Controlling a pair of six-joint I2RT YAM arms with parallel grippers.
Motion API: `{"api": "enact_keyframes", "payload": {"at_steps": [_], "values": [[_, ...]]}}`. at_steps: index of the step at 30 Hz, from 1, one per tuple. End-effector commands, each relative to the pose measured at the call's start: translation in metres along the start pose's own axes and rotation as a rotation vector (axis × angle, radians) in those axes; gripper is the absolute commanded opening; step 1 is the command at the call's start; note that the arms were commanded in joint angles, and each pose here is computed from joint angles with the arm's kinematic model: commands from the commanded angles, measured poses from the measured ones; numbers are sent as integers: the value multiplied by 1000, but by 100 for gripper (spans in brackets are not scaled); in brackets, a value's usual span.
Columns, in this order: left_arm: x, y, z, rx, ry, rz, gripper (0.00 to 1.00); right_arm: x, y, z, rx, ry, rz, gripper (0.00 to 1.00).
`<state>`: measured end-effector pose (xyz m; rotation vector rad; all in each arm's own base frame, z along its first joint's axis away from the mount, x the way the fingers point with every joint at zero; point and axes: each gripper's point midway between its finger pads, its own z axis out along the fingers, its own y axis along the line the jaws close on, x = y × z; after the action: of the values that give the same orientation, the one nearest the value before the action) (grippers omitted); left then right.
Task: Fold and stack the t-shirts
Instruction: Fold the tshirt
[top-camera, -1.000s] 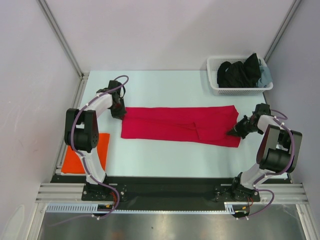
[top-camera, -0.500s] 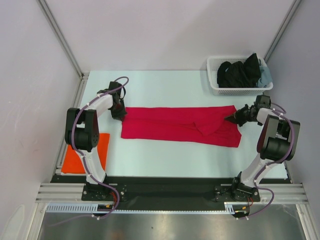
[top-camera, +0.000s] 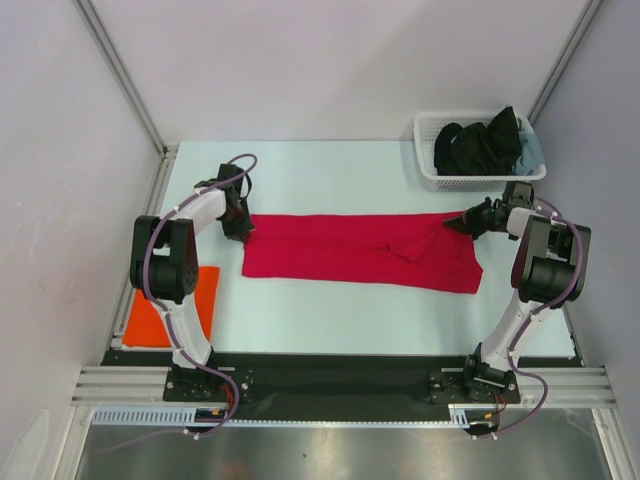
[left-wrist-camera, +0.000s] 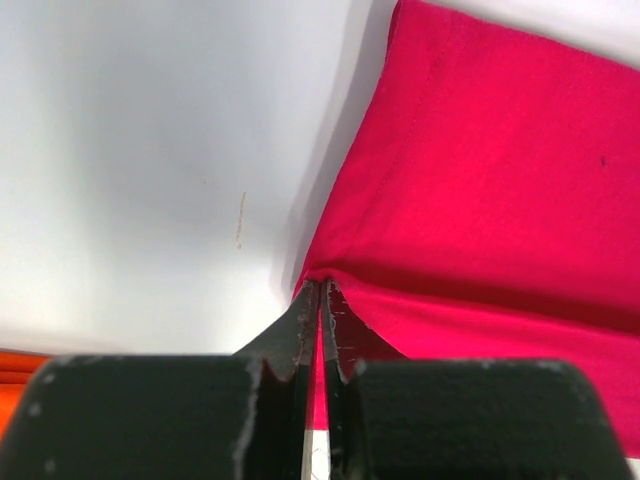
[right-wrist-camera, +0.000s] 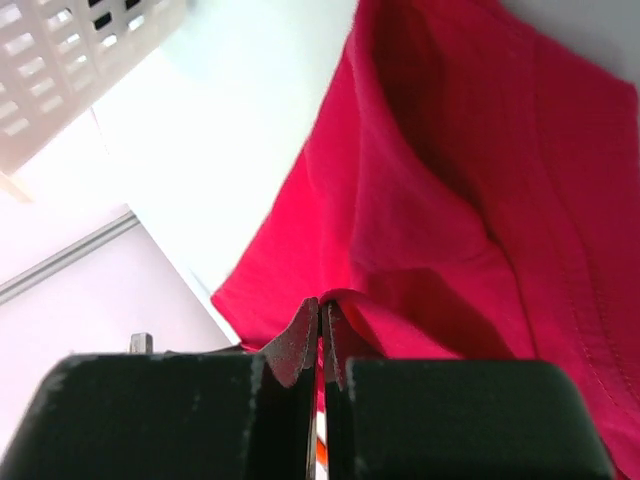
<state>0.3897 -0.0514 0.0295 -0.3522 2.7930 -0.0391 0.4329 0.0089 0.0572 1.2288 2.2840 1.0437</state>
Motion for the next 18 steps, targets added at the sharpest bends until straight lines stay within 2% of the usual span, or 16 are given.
{"api": "enact_keyframes", "payload": {"at_steps": [1, 4, 5, 8, 11, 14, 15, 18], "values": [[-5, 6, 1, -28, -15, -20, 7, -11, 18, 2, -51, -15, -24, 0], [-4, 6, 1, -32, -12, -19, 19, -14, 18, 4, -57, -13, -40, 1], [-5, 7, -1, -34, -14, -19, 24, -15, 18, 6, -52, -9, -48, 5], [-9, 9, -11, -46, -34, -21, 36, -18, 21, -2, -20, 0, -120, 25], [-16, 14, -35, -85, -92, -14, 44, -19, 23, -26, 66, -29, -257, 37], [-15, 9, -56, -69, -134, -5, 49, -5, 24, -48, 131, -31, -384, 42], [-13, 4, -66, -35, -151, -5, 49, -3, 28, -60, 152, -64, -429, 43], [2, -17, -75, 51, -145, 10, 49, 23, 29, -77, 202, -58, -568, 45]]}}
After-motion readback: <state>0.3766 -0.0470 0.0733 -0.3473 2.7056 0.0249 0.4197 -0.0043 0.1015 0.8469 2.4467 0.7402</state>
